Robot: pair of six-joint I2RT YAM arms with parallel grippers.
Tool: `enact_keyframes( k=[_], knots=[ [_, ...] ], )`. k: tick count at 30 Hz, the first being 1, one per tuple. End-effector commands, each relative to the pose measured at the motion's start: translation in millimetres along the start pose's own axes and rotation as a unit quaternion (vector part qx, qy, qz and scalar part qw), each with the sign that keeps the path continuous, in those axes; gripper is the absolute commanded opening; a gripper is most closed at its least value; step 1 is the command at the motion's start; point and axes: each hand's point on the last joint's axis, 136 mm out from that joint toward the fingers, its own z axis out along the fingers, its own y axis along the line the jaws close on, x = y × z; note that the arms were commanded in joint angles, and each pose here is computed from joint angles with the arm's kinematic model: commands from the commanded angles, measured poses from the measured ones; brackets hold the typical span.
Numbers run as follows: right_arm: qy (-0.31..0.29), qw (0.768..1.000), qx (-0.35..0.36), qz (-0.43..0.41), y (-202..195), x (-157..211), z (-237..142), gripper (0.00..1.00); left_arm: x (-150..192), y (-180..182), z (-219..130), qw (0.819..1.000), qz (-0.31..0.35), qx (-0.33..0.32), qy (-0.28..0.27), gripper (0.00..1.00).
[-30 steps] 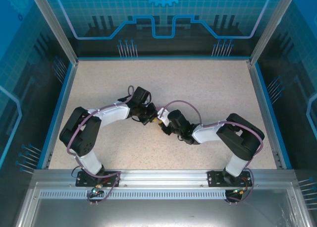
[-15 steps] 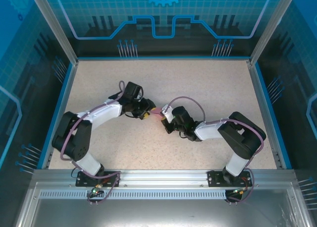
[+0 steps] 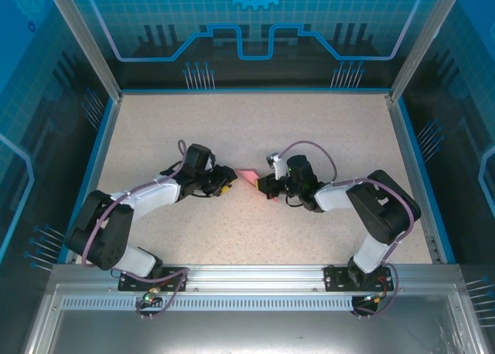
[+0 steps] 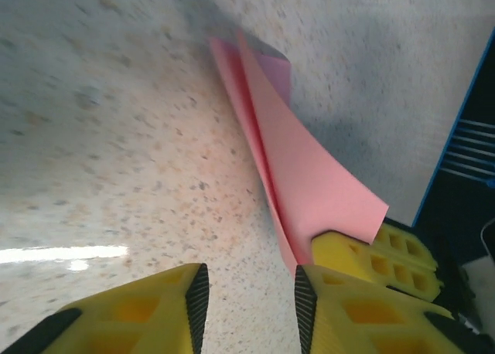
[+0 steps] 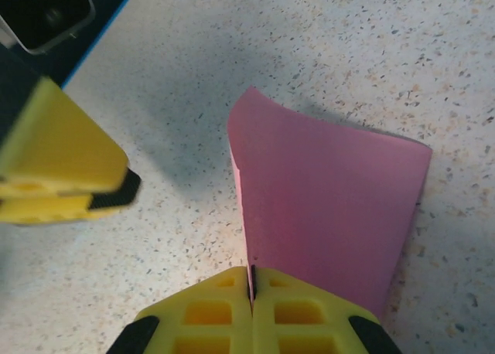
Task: Fold a paper plane with a square sheet of paper (pick it up from the middle)
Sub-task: Fold the wing for the fifth time at the center of the table.
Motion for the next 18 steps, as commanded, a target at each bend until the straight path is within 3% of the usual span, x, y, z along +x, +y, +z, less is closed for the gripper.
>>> enact_keyframes(
  k=[1,10,18],
  knots=[
    [0.008,0.998,-0.038,0.051,4.9,6.1,0.0,0.0,9.7,-23.7,17.6,0.998,0.027,0.059,0.023,0.32],
    [0.042,0.99,-0.024,0.132,-16.8,31.6,-4.0,0.0,19.9,-30.3,42.5,0.995,0.042,0.081,0.043,0.22],
    [0.072,0.973,-0.066,0.207,-22.0,40.6,-2.3,0.0,26.0,-24.6,55.3,0.994,0.047,0.078,0.059,0.19]
  ],
)
